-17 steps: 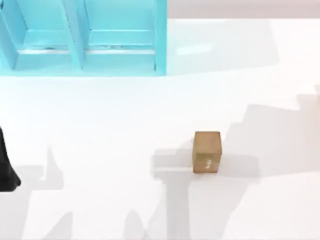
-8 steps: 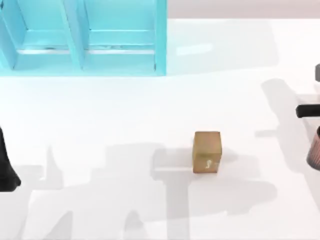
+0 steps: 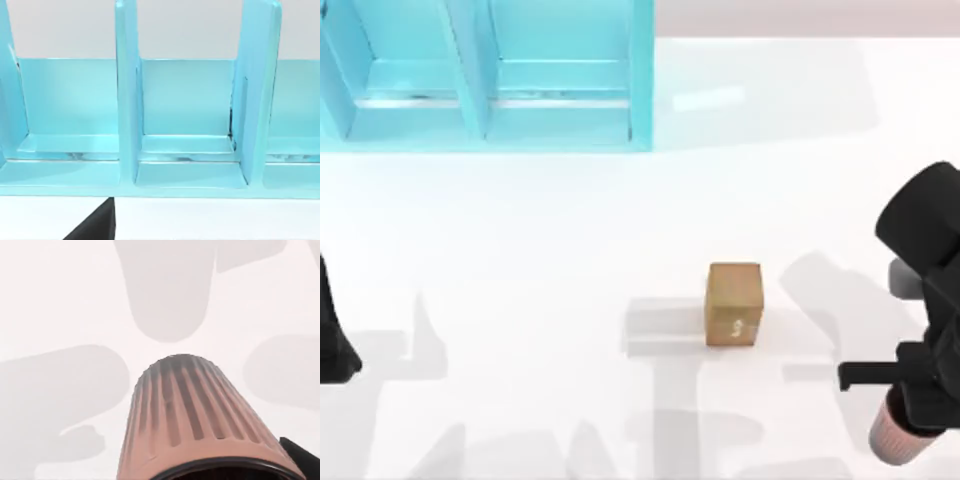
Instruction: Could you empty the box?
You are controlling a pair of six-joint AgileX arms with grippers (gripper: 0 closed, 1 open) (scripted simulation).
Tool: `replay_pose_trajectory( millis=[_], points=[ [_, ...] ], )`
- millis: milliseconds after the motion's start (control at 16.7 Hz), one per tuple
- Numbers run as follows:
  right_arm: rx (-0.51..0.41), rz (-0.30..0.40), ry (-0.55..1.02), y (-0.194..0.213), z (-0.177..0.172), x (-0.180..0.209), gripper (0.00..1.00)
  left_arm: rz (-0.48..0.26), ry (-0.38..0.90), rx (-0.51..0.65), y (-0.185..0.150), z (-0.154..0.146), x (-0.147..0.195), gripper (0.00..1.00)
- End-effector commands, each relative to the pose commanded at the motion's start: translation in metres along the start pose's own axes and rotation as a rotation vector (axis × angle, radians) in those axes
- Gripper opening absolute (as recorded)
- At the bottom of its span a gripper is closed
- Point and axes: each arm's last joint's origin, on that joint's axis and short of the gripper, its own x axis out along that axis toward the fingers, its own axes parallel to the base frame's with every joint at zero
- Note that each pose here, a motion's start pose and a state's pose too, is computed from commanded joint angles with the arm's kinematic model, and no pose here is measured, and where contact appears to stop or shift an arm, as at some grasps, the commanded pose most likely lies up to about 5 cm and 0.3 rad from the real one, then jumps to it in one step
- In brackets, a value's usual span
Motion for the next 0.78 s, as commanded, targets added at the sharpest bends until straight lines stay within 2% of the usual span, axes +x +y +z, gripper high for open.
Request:
replay_pose_trajectory(
  millis=[420,780],
  points=[
    [0.003,0.0,0.001,0.001,-0.002,0.005,0.0,0.0,0.0,0.0,0.0,0.0,0.0,1.0],
    [0.0,0.001,-0.005,0.006,-0.003,0.039,0.0,0.0,0.0,0.0,0.0,0.0,0.0,1.0]
  ],
)
